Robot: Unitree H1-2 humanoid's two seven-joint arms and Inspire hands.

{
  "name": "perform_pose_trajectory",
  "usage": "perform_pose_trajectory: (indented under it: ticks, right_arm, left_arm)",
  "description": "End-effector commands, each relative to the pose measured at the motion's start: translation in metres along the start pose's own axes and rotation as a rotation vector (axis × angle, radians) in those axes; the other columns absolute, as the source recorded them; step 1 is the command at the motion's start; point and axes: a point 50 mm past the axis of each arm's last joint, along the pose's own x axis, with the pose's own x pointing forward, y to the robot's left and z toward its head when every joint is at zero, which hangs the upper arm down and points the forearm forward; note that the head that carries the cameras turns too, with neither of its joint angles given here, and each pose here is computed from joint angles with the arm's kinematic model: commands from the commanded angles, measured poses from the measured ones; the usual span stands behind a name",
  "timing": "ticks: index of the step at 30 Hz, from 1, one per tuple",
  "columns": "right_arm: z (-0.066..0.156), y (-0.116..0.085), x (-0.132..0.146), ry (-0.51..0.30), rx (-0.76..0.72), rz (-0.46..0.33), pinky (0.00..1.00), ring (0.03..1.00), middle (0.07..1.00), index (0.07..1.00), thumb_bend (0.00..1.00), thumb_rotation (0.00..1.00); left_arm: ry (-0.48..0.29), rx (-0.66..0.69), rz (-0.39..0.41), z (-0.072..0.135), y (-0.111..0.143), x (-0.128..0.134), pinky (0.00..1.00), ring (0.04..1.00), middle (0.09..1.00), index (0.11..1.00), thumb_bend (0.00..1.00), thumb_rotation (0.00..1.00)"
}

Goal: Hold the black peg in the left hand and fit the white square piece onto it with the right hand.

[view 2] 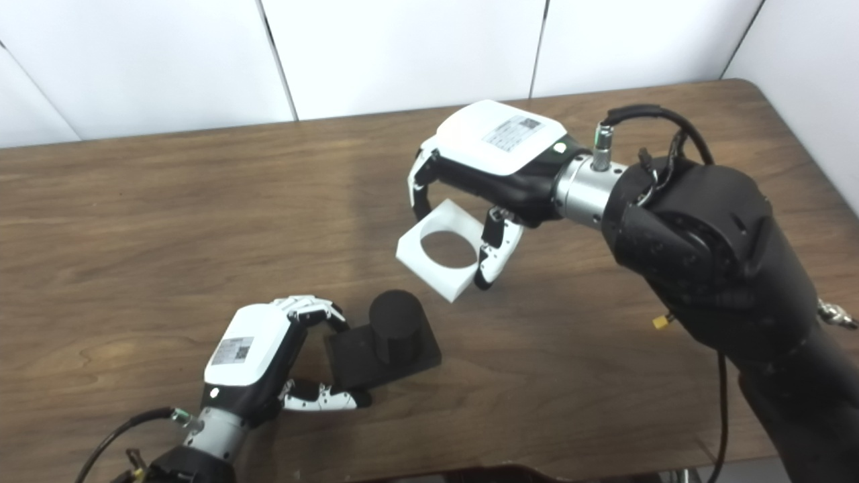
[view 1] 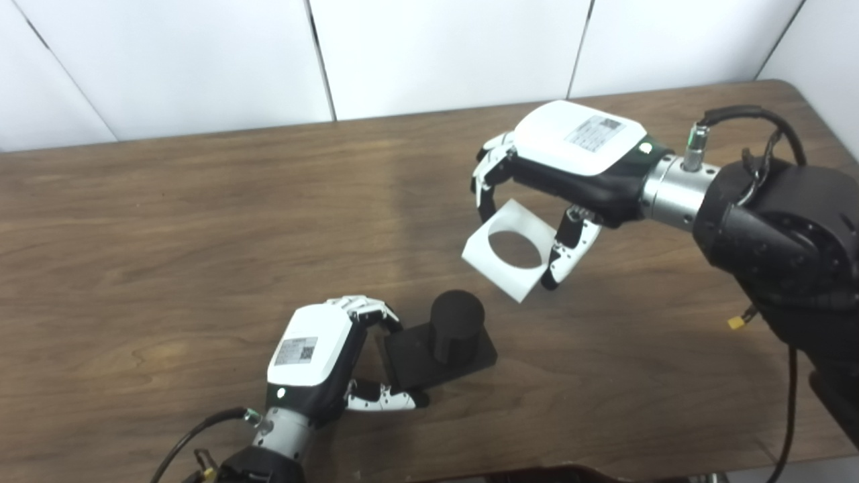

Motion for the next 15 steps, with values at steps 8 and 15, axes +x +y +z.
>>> perform_pose_trajectory:
  ticks: [8, 15]
  right_arm:
    - [0.017, 0.003, 0.009, -0.047, -0.024, -0.034, 0.76, 0.850, 0.739, 0.483, 0.52, 0.13]
    - [0.023, 0.013, 0.020, -0.060, -0.021, -0.006, 0.77, 0.855, 0.747, 0.483, 0.52, 0.13]
  left_arm:
    - [-0.010, -0.002, -0.047, 0.005, -0.001, 0.001, 0.78, 0.792, 0.732, 0.485, 0.52, 0.05]
    - [-0.011, -0.002, -0.051, 0.006, 0.000, 0.001, 0.79, 0.795, 0.735, 0.485, 0.52, 0.05]
